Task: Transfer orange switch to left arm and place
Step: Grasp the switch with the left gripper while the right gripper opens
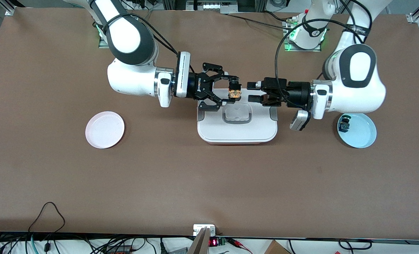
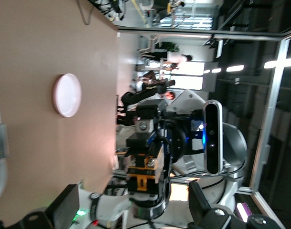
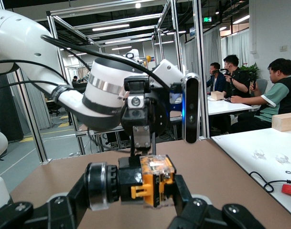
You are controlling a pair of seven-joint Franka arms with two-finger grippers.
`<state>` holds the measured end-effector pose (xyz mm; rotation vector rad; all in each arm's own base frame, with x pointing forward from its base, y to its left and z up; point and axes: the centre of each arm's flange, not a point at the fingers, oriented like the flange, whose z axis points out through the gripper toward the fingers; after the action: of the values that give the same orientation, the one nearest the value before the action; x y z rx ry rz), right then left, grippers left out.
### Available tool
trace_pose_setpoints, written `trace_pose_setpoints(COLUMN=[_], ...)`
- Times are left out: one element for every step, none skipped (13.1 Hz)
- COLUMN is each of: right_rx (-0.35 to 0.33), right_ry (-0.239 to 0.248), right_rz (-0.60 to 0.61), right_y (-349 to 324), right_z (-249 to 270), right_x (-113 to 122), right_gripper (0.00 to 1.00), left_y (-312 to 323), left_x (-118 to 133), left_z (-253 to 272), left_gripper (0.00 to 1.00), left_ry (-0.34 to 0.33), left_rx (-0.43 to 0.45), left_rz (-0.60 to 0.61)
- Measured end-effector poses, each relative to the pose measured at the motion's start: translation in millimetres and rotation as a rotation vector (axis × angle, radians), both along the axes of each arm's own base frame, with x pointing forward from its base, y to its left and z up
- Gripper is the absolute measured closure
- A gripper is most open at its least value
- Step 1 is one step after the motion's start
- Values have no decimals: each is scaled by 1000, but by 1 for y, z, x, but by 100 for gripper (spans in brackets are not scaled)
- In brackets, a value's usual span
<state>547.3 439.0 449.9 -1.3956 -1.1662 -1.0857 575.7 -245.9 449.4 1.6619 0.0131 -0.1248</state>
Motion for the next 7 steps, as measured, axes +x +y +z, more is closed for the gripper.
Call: trace_pose_setpoints(right_rx=[-3, -7, -10, -12, -12, -12, -10], right_ry=[-1, -1, -2, -2, -2, -1, 1], right_rz=[-4, -8, -10, -12, -12, -14, -17], right_y=[1, 2, 4, 5, 6, 6, 5], right_z=[0, 0, -1, -1, -1, -1, -1], right_x=[0, -1, -3, -4, -4, -4, -4], right_gripper=[27, 27, 27, 27, 27, 27, 27], left_y=[-8, -15, -19, -22, -22, -22, -22], left_x=[-2, -4, -5, -6, -7, -7, -7], left_z=[-2, -1, -1, -2, -3, -3, -3], left_gripper=[0, 0, 0, 10, 22, 35, 47], left_ry=[12, 20, 24, 26, 26, 25, 22], left_rx=[-24, -41, -50, -51, -50, -50, -50], left_rz=[25, 40, 45, 43, 43, 43, 43])
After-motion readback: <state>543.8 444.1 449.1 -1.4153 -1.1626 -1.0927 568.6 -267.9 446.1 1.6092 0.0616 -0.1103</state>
